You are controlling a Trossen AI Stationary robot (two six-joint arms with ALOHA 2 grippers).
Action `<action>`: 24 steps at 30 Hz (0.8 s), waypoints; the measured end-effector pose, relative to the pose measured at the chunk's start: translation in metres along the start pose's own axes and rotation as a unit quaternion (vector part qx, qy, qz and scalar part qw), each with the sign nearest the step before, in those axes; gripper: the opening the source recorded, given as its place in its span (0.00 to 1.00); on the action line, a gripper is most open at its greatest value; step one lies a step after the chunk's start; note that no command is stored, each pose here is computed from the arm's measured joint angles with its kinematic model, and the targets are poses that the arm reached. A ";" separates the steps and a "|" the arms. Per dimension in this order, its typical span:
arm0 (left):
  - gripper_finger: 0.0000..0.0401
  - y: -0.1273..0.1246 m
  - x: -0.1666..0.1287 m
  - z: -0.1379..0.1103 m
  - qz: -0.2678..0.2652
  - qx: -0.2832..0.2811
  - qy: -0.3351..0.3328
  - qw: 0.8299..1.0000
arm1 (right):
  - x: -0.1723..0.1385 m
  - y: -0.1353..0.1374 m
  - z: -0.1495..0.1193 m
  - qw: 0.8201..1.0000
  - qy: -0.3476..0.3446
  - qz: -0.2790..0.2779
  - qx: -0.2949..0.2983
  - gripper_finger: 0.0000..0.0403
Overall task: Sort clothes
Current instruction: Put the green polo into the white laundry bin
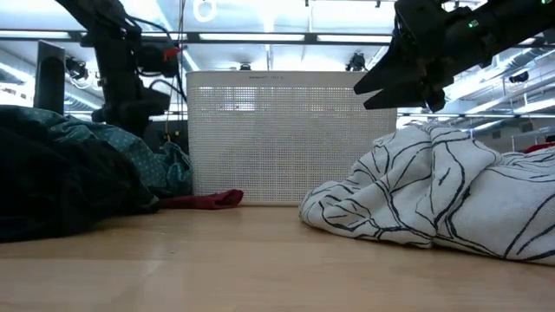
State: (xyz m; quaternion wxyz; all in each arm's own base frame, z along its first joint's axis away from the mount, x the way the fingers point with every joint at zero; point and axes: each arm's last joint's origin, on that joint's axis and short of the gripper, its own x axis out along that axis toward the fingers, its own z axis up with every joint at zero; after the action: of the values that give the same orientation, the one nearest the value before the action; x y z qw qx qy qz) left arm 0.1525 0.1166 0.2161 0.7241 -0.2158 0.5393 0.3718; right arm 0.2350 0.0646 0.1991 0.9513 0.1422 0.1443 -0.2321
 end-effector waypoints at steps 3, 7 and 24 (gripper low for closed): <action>0.34 0.000 0.007 0.001 0.010 -0.014 0.018 1.000 | -0.001 0.001 -0.001 1.000 0.001 0.003 -0.001 0.57; 0.15 -0.001 0.010 0.002 0.001 -0.023 0.028 0.999 | -0.001 0.001 -0.001 1.000 0.001 0.003 -0.002 0.57; 0.00 0.002 -0.081 -0.024 -0.045 -0.066 -0.078 0.994 | -0.027 -0.004 -0.050 0.999 0.000 0.016 0.040 0.57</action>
State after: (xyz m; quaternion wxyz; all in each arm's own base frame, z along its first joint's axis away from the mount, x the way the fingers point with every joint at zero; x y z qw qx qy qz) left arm 0.1250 0.0762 0.2849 0.7642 -0.2572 0.4452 0.3894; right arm 0.1997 0.0885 0.1618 0.9484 0.1824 0.1330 -0.2225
